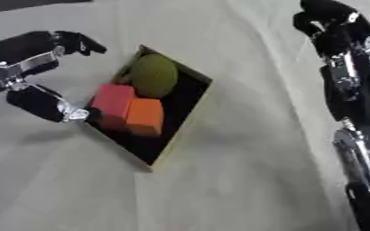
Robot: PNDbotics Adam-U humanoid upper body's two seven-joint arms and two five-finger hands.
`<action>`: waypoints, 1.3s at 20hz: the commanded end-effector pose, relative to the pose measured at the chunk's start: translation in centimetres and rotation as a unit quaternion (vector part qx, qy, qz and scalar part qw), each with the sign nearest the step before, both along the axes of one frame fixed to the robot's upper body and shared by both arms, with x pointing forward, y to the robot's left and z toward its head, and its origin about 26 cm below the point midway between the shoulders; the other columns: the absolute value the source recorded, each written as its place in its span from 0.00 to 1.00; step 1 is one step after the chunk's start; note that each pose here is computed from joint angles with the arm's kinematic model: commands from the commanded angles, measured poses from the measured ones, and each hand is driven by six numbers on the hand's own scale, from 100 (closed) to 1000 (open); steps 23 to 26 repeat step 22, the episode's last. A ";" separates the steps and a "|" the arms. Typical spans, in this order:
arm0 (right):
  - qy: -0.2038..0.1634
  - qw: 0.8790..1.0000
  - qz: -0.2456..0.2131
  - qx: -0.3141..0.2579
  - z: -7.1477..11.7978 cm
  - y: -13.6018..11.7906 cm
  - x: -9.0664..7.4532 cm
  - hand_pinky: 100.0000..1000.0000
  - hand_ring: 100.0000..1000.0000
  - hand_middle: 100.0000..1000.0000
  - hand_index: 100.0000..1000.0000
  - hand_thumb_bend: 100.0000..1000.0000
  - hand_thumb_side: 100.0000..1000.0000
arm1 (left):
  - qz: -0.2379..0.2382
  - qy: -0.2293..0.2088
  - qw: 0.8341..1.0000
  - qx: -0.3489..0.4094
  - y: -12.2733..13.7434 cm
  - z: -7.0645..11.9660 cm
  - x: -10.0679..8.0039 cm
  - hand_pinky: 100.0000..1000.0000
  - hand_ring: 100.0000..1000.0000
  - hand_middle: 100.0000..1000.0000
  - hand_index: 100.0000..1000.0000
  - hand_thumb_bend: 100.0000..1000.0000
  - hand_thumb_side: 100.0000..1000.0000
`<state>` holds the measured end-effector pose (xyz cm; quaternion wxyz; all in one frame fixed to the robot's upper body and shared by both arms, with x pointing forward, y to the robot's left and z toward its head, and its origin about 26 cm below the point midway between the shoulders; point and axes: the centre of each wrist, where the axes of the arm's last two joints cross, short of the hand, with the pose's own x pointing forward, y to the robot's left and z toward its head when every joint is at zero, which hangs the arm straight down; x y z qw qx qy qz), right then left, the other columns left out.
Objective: Pick up objects on the table and place them in the box.
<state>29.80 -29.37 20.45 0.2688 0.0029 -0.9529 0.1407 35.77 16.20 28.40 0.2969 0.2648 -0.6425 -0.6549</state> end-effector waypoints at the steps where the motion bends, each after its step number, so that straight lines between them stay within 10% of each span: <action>1: -0.013 1.000 0.005 -0.007 0.7 0.1 -0.3 0.88 0.95 0.65 0.79 0.00 0.59 | 0.005 -0.016 1.000 0.002 0.7 1.1 -0.4 0.89 0.85 0.82 0.91 0.47 0.34; 7: -0.020 1.000 -0.006 -0.005 0.8 -0.4 -0.4 0.88 0.94 0.65 0.79 0.00 0.59 | -0.036 -0.116 0.978 -0.170 2.4 5.5 -5.1 0.84 0.79 0.77 0.88 0.02 0.45; 13: -0.037 0.999 -0.014 0.002 1.1 -1.1 -0.5 0.88 0.93 0.65 0.79 0.00 0.58 | -0.088 -0.178 0.902 -0.384 6.1 7.8 -6.2 0.83 0.77 0.75 0.84 0.00 0.50; 22: -0.067 0.997 -0.028 0.033 1.2 -2.1 -0.8 0.87 0.92 0.65 0.79 0.00 0.58 | -0.138 -0.202 0.789 -0.563 9.9 5.8 -5.9 0.81 0.76 0.73 0.83 0.00 0.52; 26: -0.067 0.997 -0.028 0.033 1.2 -2.1 -0.8 0.87 0.92 0.65 0.79 0.00 0.58 | -0.138 -0.202 0.789 -0.563 9.9 5.8 -5.9 0.81 0.76 0.73 0.83 0.00 0.52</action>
